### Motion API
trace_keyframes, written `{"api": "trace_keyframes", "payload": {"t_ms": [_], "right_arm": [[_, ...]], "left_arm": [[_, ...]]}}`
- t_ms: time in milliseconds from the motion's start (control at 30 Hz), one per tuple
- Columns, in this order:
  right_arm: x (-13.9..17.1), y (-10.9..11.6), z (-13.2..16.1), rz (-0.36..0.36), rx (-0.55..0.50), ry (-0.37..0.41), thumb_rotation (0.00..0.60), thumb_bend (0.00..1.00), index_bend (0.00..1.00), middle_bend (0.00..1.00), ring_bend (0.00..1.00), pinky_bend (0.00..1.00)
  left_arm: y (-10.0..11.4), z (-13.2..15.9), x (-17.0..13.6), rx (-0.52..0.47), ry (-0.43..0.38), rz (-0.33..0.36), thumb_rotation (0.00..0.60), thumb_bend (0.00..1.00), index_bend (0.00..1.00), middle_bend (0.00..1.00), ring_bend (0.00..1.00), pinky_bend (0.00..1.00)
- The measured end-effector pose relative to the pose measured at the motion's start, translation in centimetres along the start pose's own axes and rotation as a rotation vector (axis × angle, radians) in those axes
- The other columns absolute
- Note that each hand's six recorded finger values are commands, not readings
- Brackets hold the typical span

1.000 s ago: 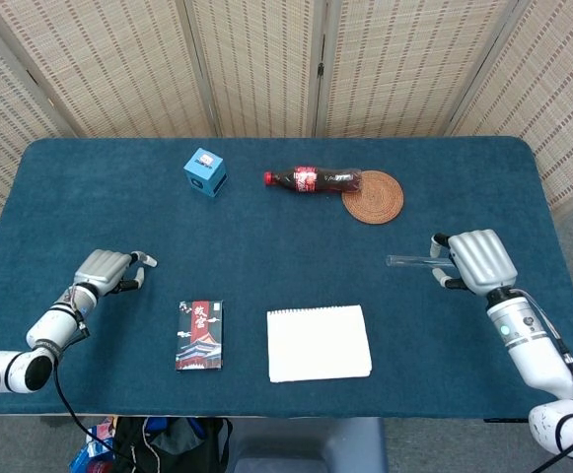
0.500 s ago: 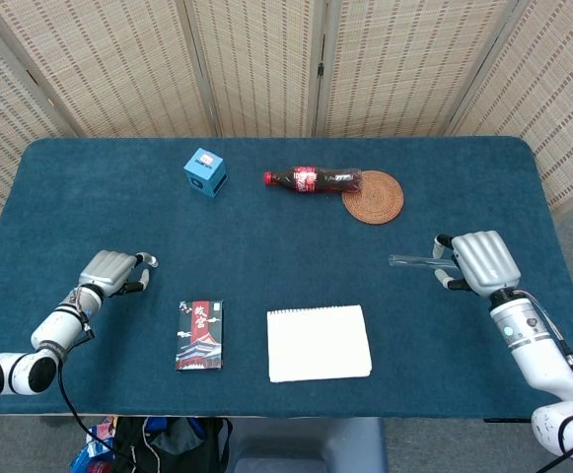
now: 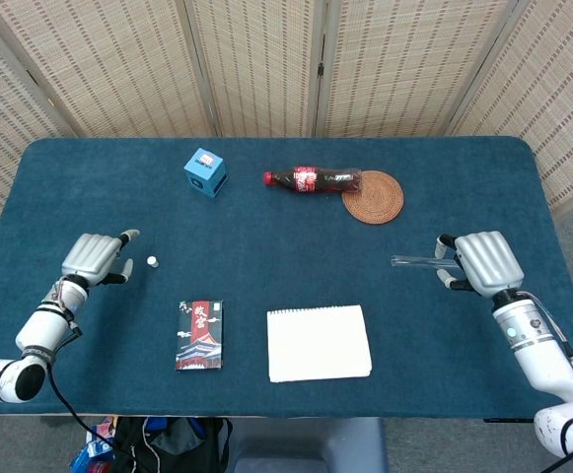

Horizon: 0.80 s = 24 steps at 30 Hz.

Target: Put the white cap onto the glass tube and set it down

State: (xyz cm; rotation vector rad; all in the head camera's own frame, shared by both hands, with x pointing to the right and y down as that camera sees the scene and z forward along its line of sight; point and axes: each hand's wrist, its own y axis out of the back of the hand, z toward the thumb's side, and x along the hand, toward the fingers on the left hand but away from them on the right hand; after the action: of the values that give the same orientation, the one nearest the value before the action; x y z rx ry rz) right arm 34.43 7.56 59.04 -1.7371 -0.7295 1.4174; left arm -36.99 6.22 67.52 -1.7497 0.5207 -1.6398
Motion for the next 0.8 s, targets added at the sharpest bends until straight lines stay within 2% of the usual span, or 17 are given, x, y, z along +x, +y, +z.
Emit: {"api": "trace_keyframes", "payload": {"t_ms": [33, 100, 133, 167, 233, 367, 467, 800], "right_arm": [[0.0, 0.0, 0.0, 0.0, -0.001, 0.0, 0.6, 0.75, 0.74, 1.0, 1.0, 1.0], [0.1, 0.0, 0.1, -0.001, -0.001, 0.001, 0.6, 0.75, 0.74, 1.0, 1.0, 1.0], [0.1, 0.0, 0.1, -0.001, -0.002, 0.002, 0.6, 0.75, 0.74, 1.0, 1.0, 1.0], [0.2, 0.1, 0.1, -0.001, -0.002, 0.002, 0.6, 0.75, 0.74, 1.0, 1.0, 1.0], [0.2, 0.1, 0.2, -0.003, -0.002, 0.003, 0.6, 0.75, 0.74, 1.0, 1.0, 1.0], [0.3, 0.1, 0.3, -0.003, -0.004, 0.003, 0.6, 0.75, 0.74, 1.0, 1.0, 1.0], [0.3, 0.0, 0.3, 0.0, -0.004, 0.003, 0.6, 0.75, 0.74, 1.0, 1.0, 1.0], [0.2, -0.3, 0.0, 0.013, -0.007, -0.002, 0.6, 0.75, 0.74, 1.0, 1.0, 1.0]], "left_arm": [[0.2, -0.1, -0.1, 0.001, -0.003, 0.016, 0.6, 0.39, 0.14, 0.24, 0.25, 0.33], [0.6, -0.1, -0.1, 0.007, -0.015, 0.046, 0.6, 0.37, 0.15, 0.12, 0.13, 0.13], [0.7, -0.1, -0.1, 0.011, -0.022, 0.06, 0.6, 0.36, 0.16, 0.05, 0.07, 0.04], [0.9, 0.0, 0.0, 0.02, -0.031, 0.078, 0.6, 0.35, 0.17, 0.03, 0.04, 0.01], [1.1, 0.2, 0.2, 0.036, -0.047, 0.105, 0.6, 0.33, 0.23, 0.0, 0.0, 0.0], [1.3, 0.8, 0.9, 0.068, -0.086, 0.151, 0.6, 0.28, 0.31, 0.0, 0.0, 0.0], [1.1, 1.3, 1.6, 0.079, -0.1, 0.159, 0.6, 0.26, 0.37, 0.0, 0.0, 0.0], [-1.2, 2.9, 3.9, 0.113, -0.115, 0.091, 0.6, 0.26, 0.4, 0.0, 0.0, 0.0]]}}
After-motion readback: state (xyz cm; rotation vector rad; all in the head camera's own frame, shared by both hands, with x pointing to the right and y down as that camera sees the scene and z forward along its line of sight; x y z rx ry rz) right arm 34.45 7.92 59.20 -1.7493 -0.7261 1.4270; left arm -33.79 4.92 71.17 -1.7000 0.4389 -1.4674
